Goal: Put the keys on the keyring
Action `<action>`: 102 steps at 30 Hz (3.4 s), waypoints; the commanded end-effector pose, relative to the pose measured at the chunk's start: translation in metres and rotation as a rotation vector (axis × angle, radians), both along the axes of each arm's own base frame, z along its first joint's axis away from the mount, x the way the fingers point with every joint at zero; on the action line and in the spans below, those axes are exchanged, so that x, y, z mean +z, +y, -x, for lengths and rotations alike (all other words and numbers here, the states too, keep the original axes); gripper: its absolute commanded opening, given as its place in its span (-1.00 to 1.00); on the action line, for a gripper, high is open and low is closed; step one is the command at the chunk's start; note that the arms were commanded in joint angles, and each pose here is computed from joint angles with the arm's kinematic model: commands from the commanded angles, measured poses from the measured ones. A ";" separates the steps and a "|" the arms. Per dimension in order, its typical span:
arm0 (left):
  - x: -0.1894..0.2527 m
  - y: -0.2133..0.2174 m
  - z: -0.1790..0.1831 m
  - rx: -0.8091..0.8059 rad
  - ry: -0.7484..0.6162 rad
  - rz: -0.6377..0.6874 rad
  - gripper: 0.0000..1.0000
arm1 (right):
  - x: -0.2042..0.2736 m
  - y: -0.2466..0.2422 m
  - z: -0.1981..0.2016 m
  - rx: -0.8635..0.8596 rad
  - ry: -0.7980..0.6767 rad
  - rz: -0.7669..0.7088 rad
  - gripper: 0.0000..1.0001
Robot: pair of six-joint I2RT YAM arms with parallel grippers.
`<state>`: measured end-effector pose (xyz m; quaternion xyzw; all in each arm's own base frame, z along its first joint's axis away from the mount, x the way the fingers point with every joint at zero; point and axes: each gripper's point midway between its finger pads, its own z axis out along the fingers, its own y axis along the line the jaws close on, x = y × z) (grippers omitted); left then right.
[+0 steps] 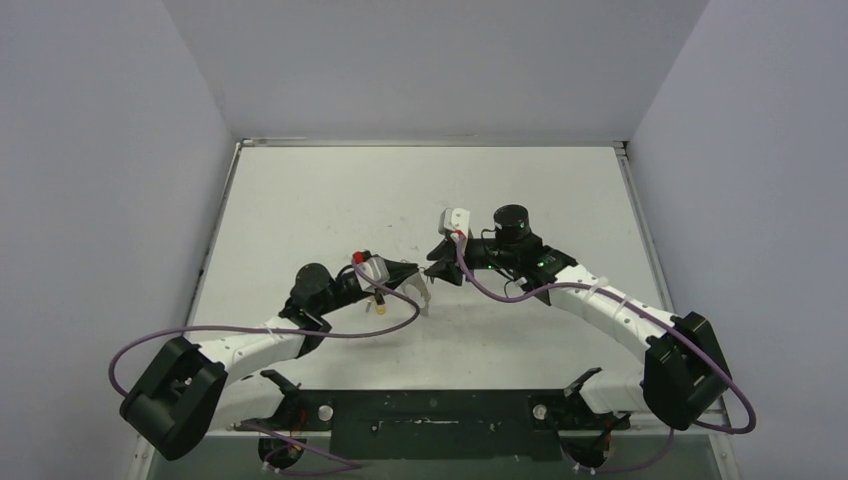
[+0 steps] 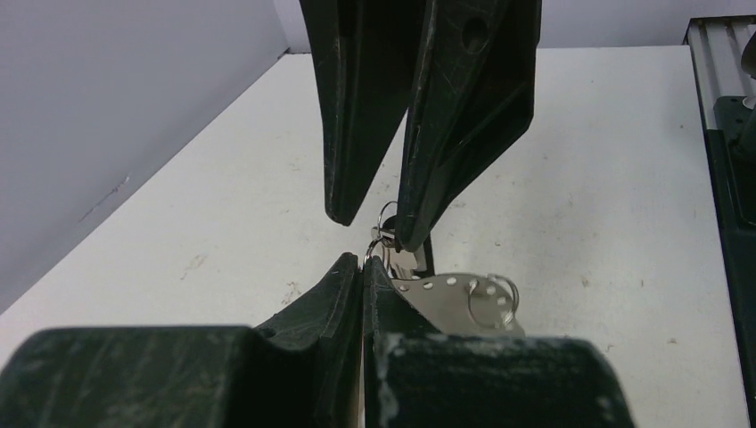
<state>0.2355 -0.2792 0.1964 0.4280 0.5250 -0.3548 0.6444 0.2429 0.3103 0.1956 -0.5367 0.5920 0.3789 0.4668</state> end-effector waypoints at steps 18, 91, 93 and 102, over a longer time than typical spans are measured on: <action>0.032 0.008 -0.004 0.024 -0.094 0.089 -1.00 | -0.011 0.003 0.001 0.054 -0.004 0.044 -1.00; 0.028 0.024 0.000 0.085 -0.084 0.054 -0.47 | -0.016 0.013 0.002 0.058 -0.091 0.070 -1.00; 0.026 0.027 0.000 0.103 -0.037 0.014 -0.15 | -0.022 0.005 0.006 0.054 -0.078 0.133 -1.00; 0.019 0.047 0.010 0.176 0.113 -0.055 0.43 | -0.021 -0.009 0.016 0.061 -0.062 0.257 -1.00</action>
